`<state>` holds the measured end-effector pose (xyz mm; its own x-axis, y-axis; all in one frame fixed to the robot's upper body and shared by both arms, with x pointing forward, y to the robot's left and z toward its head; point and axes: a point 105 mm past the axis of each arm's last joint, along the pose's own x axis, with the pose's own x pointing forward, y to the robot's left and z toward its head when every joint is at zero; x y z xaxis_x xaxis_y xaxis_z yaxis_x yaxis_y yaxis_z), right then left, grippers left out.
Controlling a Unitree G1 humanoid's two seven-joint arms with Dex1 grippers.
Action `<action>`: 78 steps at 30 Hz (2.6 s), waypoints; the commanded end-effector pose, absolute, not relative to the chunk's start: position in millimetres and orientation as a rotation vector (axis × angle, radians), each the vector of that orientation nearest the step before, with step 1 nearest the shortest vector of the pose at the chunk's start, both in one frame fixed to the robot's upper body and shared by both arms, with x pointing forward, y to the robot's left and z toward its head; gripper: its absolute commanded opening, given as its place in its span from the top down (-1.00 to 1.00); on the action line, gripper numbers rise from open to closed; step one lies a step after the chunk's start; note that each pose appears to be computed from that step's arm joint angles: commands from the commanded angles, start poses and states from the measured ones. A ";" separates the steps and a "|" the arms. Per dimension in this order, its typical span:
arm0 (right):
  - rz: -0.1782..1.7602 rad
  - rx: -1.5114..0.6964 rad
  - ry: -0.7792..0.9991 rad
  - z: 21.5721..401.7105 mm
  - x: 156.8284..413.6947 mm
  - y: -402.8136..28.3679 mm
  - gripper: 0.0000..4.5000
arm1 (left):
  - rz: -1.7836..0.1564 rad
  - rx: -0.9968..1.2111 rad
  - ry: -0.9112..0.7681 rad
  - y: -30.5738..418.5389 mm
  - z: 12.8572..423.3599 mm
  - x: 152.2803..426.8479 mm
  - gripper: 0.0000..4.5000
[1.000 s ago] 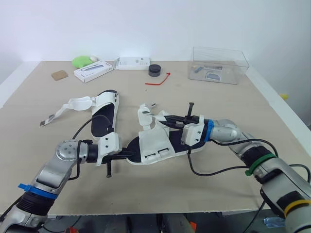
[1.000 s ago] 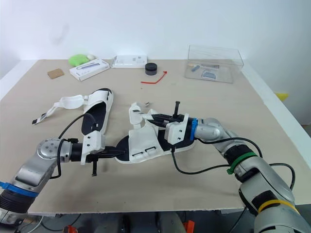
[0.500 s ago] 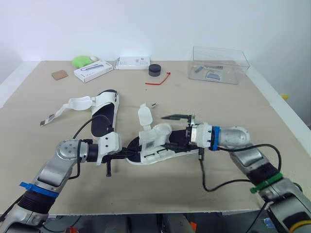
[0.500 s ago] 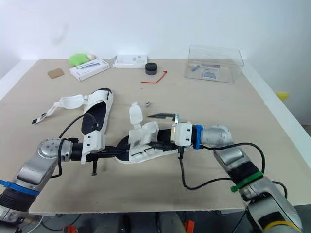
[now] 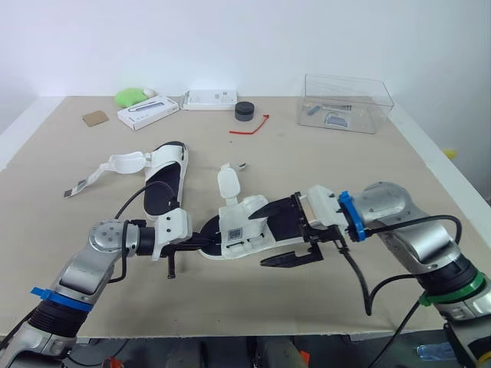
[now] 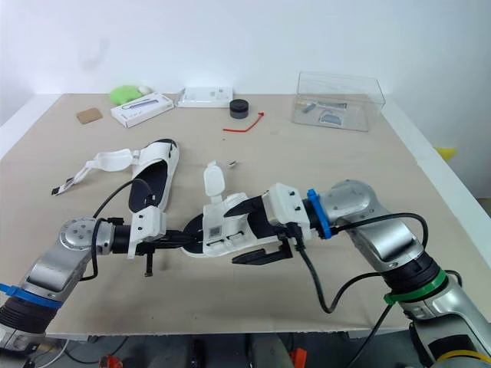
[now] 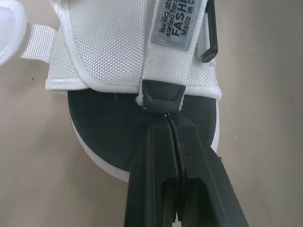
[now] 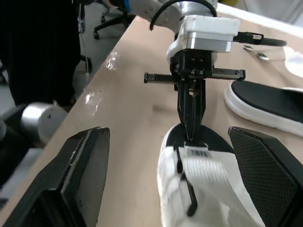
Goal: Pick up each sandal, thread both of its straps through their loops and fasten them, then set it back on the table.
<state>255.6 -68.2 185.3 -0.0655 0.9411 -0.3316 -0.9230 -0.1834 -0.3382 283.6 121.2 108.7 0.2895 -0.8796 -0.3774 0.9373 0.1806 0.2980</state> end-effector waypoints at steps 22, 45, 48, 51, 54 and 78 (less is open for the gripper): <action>1.419 -0.533 0.545 179.4 273.4 -56.8 -0.33 | -1.316 0.524 0.096 114.6 112.8 279.1 1.00; 1.551 -0.583 -0.052 214.3 277.3 -52.4 0.98 | -1.314 0.513 0.103 113.1 109.3 280.3 1.00; 1.472 -0.667 -0.337 228.4 284.6 -52.7 0.98 | -1.312 0.511 0.102 113.9 110.6 281.7 1.00; 1.350 -0.887 -0.590 230.3 296.4 -55.9 0.98 | -1.312 0.512 0.100 114.3 111.6 282.5 1.00; 1.302 -1.161 -0.847 221.3 296.6 -59.3 0.98 | -1.313 0.514 0.099 114.6 111.9 282.8 1.00; 1.368 -1.134 -1.049 206.9 276.3 -75.9 -0.38 | -1.297 0.491 0.106 117.4 118.1 286.1 1.00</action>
<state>278.5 -75.8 195.6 -0.0299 0.9923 -0.1199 -0.0978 -0.1223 -0.9877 284.8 114.6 110.6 0.2663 -0.8950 -0.3579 0.9473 0.1745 0.2686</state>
